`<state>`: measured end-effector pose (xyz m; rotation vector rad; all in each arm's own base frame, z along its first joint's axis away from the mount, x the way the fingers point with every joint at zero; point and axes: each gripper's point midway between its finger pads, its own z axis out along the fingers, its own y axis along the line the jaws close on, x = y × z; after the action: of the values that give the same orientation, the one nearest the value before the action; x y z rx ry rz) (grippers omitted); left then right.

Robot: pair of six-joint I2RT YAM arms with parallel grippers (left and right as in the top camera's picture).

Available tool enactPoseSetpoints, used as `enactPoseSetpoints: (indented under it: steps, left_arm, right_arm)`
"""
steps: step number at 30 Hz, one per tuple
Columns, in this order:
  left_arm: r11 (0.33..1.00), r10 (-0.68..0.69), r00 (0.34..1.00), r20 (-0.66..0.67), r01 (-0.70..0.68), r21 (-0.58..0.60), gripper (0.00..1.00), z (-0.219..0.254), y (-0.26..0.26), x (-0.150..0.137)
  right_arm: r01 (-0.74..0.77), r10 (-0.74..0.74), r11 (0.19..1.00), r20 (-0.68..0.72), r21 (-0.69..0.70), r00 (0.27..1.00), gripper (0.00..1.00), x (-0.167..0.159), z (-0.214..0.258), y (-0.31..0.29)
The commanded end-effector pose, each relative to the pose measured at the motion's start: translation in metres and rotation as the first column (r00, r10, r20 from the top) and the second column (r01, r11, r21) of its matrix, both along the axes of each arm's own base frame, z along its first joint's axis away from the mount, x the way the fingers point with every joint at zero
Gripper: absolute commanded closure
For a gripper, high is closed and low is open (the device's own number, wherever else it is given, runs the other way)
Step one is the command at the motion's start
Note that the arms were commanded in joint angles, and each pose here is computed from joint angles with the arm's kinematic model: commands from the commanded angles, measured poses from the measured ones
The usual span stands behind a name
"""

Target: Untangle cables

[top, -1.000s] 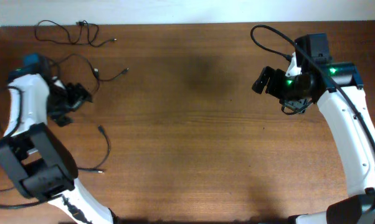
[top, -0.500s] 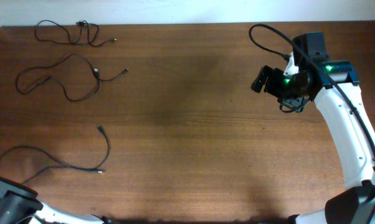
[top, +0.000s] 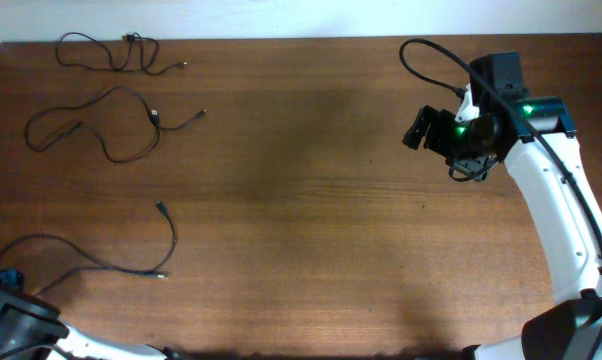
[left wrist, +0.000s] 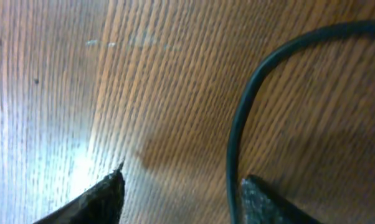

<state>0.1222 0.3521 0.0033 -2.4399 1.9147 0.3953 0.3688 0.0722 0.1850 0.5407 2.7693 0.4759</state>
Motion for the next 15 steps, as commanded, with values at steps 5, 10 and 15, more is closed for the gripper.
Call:
enactPoseSetpoints:
  steps: [5,10,15]
  left_arm:
    - [1.000,0.005,1.000,0.017,-0.006,0.026,0.64,-0.001,0.001,0.002]
    - [1.000,0.008,1.000,0.014,-0.008,0.019,0.67,-0.010,-0.001,-0.001]
    - [1.000,0.004,1.000,0.020,-0.005,0.028,0.71,-0.016,-0.001,0.000]
  right_arm:
    - [-0.007,0.007,1.000,0.012,-0.002,1.000,0.02,0.003,0.004,0.000]
    - [-0.015,0.014,1.000,0.008,0.018,1.000,0.02,0.002,0.004,0.004]
    - [-0.015,0.015,1.000,0.007,0.019,1.000,0.01,0.002,0.004,0.004]
